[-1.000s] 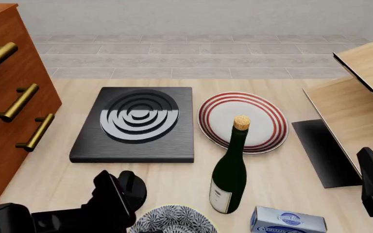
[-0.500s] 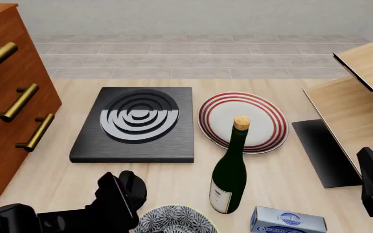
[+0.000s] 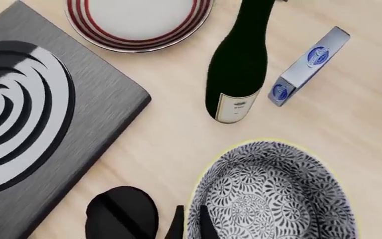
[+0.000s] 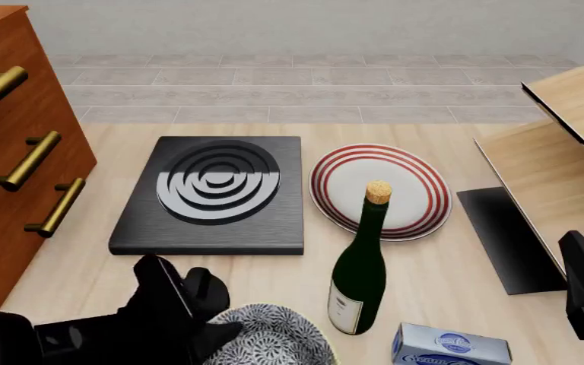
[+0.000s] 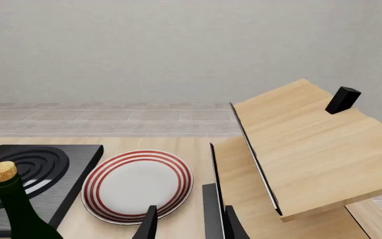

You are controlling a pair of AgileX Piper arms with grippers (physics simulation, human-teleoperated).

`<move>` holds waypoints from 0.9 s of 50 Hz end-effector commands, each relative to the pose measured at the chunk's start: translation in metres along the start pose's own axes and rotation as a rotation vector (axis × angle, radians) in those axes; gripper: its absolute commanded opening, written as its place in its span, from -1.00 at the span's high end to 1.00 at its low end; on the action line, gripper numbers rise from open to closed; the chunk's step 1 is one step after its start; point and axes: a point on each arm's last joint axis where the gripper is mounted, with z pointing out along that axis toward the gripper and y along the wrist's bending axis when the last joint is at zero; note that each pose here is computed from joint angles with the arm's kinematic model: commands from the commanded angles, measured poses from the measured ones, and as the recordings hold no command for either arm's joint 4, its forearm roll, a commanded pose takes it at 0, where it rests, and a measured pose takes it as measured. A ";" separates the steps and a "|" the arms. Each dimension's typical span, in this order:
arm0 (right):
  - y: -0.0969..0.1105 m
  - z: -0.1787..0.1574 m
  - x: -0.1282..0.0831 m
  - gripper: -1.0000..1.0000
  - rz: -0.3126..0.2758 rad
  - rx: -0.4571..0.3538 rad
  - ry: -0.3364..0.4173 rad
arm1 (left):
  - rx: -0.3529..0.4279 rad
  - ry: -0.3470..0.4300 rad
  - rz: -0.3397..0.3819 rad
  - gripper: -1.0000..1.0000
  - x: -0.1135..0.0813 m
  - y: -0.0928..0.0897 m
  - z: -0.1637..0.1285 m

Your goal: Put the bowl on the stove.

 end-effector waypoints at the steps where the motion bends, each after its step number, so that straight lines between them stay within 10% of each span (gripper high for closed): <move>1: 0.000 0.000 0.000 -1.00 0.000 0.000 0.000 | -0.040 -0.056 0.035 1.00 -0.016 0.010 -0.017; 45: 0.000 0.000 0.000 -1.00 0.000 0.000 0.000 | -0.166 -0.186 -0.369 1.00 -0.074 0.047 -0.054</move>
